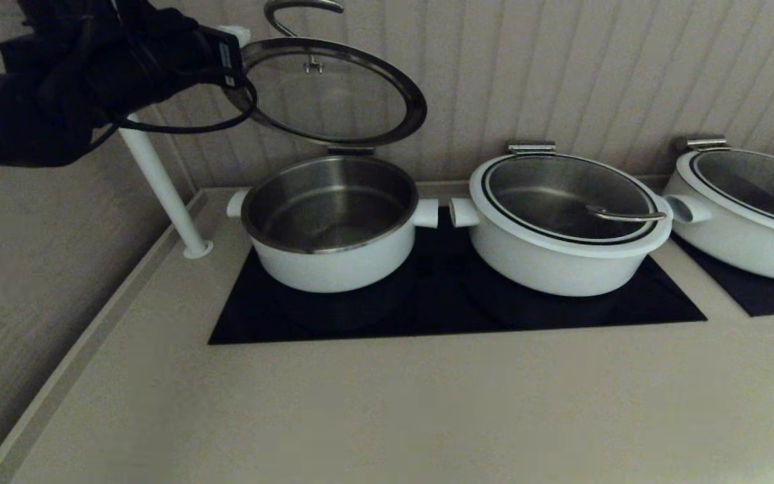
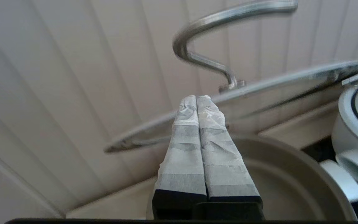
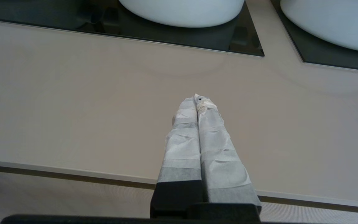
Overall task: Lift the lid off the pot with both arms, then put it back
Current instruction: Close the pot lid
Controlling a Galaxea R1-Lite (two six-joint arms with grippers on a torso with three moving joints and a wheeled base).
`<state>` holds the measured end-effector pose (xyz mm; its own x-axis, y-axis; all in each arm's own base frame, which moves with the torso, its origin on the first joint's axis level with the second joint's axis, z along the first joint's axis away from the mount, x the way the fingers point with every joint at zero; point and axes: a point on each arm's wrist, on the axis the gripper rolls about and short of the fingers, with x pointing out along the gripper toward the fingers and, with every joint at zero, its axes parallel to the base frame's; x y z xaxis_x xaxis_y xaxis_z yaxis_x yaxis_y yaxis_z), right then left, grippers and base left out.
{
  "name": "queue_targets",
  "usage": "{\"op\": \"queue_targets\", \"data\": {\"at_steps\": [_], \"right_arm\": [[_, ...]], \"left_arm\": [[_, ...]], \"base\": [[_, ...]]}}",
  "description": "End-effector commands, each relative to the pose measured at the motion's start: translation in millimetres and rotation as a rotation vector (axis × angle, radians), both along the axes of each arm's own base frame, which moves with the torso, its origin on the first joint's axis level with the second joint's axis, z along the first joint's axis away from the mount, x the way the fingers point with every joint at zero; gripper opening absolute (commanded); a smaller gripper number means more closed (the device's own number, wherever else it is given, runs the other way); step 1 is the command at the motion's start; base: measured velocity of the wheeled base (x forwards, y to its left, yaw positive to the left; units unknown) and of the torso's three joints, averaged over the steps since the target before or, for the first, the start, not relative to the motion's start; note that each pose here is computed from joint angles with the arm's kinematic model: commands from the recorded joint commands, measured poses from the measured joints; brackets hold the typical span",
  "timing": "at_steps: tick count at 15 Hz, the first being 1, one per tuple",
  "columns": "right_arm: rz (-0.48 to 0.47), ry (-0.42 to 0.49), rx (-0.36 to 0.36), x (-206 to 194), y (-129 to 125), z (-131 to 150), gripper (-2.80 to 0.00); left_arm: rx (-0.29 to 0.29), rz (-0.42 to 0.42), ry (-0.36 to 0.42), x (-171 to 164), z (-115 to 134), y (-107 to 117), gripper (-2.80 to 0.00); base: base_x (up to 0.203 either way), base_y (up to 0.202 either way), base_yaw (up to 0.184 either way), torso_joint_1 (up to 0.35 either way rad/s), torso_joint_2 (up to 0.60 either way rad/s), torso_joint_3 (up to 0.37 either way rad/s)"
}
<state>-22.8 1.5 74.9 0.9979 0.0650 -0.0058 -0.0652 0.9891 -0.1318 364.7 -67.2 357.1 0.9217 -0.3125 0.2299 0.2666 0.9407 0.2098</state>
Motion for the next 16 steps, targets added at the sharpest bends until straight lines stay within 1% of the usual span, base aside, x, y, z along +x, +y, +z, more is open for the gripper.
{"op": "queue_targets", "data": {"at_steps": [1, 4, 7, 16], "right_arm": [[0.001, 0.002, -0.001, 0, 0, 0, -2.80], [0.001, 0.001, -0.001, 0, 0, 0, -2.80], [0.001, 0.002, -0.001, 0, 0, 0, -2.80], [0.001, 0.002, -0.001, 0, 0, 0, -2.80]], "left_arm": [[-0.003, -0.001, -0.024, 3, 5, -1, -2.80], [-0.011, 0.001, -0.063, 11, 12, -2, -2.80], [-0.010, 0.000, -0.052, 19, 7, -3, -2.80], [-0.005, -0.001, -0.025, 29, -4, -6, -2.80]], "base": [[0.000, 0.000, 0.000, 0.000, 0.00, 0.000], [0.000, 0.000, 0.000, 0.000, 0.00, 0.000], [0.000, 0.000, 0.000, 0.000, 0.00, 0.000], [0.000, 0.000, 0.000, 0.000, 0.00, 0.000]]}}
